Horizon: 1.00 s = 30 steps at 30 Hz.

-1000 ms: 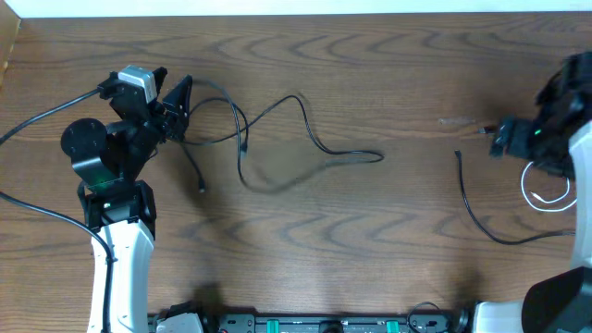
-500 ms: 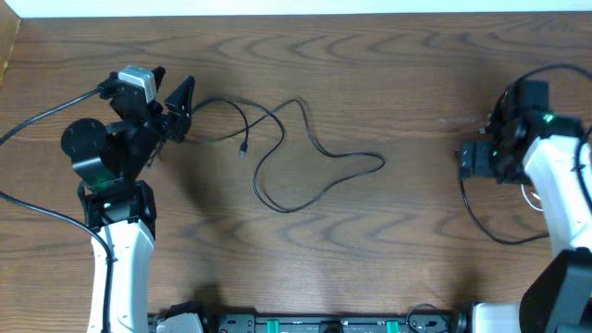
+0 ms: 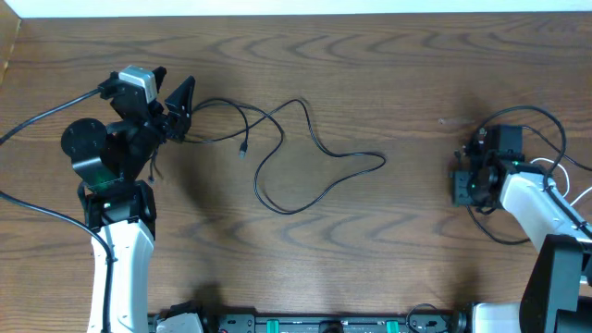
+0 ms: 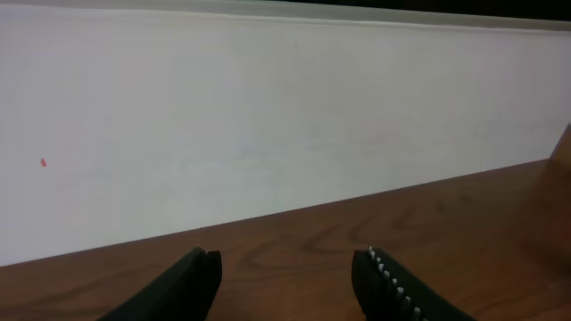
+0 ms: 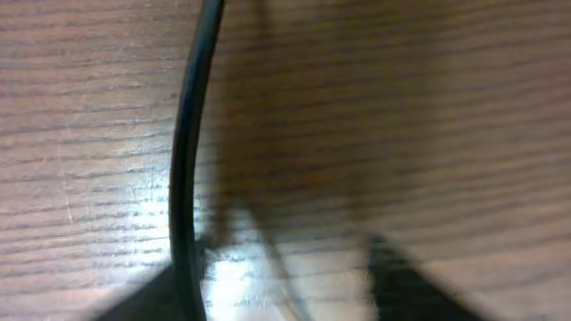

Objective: Untangle cables

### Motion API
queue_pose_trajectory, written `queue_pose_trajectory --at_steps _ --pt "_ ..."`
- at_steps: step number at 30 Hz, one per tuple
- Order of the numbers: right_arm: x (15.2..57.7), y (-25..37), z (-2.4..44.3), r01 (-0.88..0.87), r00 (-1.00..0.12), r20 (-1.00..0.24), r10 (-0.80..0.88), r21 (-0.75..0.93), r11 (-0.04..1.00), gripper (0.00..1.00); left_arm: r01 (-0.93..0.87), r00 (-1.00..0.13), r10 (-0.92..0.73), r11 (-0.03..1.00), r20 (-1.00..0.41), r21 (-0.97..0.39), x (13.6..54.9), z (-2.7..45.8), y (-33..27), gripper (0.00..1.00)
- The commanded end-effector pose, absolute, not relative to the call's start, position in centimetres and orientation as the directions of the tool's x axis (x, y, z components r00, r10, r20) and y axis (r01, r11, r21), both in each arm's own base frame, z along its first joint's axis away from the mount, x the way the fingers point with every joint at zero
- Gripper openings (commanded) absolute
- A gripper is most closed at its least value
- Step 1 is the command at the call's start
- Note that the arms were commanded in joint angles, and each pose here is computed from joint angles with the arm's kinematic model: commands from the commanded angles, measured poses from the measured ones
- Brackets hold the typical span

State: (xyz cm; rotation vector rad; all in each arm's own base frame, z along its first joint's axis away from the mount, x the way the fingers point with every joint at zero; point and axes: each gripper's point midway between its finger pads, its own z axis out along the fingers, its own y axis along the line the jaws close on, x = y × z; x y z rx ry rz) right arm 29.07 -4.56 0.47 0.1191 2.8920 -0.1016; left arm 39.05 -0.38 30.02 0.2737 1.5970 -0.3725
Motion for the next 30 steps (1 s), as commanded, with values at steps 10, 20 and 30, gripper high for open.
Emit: queue_pose_trajectory --at_steps 10,20,30 --pt "33.5 -10.8 4.6 0.343 -0.857 -0.469 0.213 -0.213 0.915 0.01 0.421 -0.048 -0.047 0.905 -0.998 -0.063 38.8 30.6 -0.9 0.52" --pt "38.4 -23.3 16.6 0.665 -0.445 -0.755 0.482 0.081 0.742 0.01 0.438 -0.048 -0.047 0.897 -0.998 -0.063 38.6 30.6 -1.2 0.48" --pt "35.7 -32.5 20.4 0.760 -0.218 -0.865 0.452 0.140 0.635 0.90 0.438 -0.048 -0.047 0.897 -0.998 -0.063 38.6 30.6 -1.2 0.45"
